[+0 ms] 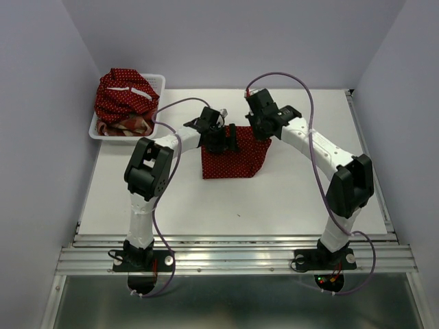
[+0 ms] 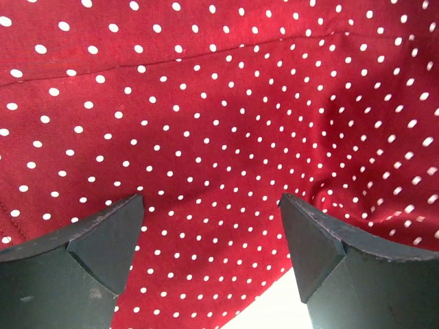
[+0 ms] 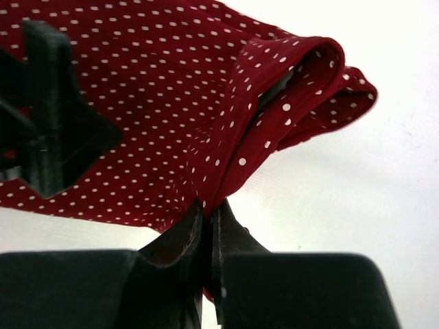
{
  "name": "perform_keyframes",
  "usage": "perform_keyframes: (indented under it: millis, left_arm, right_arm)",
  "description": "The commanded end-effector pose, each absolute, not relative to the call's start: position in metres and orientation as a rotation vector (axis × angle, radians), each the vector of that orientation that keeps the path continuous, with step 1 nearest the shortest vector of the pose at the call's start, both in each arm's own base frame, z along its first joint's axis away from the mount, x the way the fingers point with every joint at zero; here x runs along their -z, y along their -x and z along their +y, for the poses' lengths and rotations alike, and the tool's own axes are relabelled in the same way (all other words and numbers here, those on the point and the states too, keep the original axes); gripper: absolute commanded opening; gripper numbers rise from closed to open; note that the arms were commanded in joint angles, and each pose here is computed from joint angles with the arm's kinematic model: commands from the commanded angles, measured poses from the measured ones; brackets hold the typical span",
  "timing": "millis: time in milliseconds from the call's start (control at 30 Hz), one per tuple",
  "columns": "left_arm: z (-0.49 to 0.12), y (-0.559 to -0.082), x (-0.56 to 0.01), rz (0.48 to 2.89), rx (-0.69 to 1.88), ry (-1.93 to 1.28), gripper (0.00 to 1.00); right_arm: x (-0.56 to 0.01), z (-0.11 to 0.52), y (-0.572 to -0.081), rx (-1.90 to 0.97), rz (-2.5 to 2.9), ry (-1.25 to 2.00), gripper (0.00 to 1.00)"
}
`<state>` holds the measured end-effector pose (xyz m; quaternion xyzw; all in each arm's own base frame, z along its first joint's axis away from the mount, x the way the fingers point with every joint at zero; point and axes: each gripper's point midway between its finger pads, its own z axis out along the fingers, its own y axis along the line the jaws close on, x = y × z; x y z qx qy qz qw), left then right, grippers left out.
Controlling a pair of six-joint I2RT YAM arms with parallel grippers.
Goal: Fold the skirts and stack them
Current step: Fold the skirt
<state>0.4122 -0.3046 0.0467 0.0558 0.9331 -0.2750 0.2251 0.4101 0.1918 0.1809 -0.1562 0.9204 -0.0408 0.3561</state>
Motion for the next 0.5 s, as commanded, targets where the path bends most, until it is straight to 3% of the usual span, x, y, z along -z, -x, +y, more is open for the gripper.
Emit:
perform_keyframes:
  millis: [0,467]
  left_arm:
    - [-0.301,-0.406,-0.04,2.589,0.753,-0.15,0.92]
    - [-0.295,-0.397,-0.031,2.605,0.761,-0.087,0.92]
  right_arm:
    - [-0.199,0.219,-0.412,0.093,2.33,0.46,0.01]
    - [-0.193,0.278,-0.413,-0.051,2.323,0.523,0.01]
